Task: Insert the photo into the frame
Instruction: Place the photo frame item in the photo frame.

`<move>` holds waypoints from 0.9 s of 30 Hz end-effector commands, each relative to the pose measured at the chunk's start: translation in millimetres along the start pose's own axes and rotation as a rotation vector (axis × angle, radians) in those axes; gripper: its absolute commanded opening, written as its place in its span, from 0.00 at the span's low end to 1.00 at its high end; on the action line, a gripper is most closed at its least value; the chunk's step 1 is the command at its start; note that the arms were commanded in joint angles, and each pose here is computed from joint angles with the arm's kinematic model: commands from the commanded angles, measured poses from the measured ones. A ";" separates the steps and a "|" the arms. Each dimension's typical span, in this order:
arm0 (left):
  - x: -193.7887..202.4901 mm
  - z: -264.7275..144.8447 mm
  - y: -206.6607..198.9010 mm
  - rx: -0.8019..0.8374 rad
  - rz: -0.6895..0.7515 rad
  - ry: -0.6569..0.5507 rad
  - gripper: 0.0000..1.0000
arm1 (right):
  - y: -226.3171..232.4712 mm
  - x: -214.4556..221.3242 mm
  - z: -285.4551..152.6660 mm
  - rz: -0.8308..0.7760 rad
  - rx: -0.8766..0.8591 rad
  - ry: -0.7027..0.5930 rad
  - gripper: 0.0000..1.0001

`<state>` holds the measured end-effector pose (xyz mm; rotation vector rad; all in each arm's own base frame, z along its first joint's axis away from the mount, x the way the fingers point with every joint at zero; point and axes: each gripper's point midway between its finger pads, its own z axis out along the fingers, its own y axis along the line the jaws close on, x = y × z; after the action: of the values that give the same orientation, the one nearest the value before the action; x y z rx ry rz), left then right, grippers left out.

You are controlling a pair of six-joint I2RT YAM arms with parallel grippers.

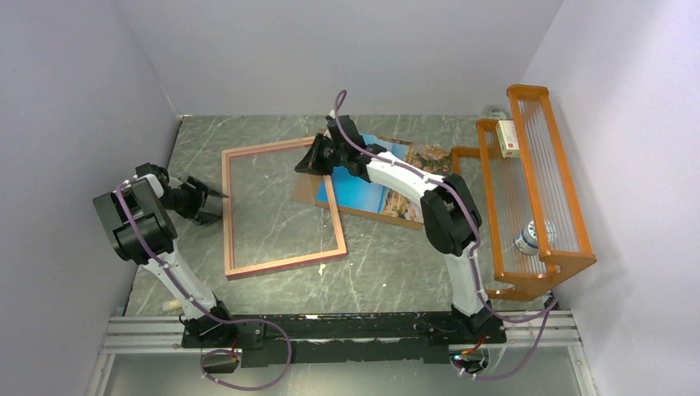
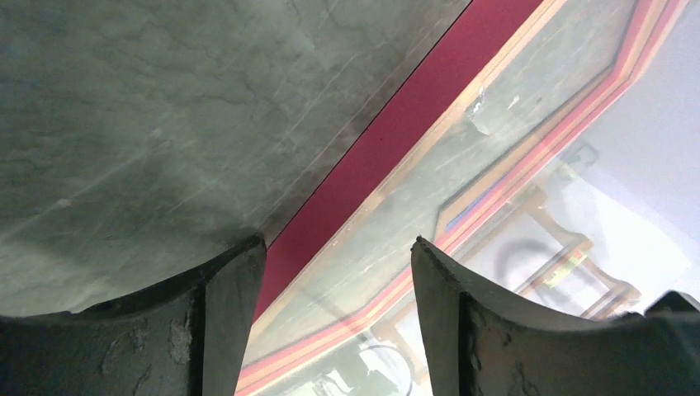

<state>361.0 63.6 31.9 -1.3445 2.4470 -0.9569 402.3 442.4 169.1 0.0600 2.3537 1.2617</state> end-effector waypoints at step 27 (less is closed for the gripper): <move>17.5 32.1 36.9 -0.201 0.090 0.057 0.68 | -21.9 -23.4 -20.9 -0.066 -0.146 -0.059 0.00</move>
<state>361.4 50.7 28.3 -1.2689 2.5304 -0.9134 410.1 406.0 121.5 0.0564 2.3481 1.3073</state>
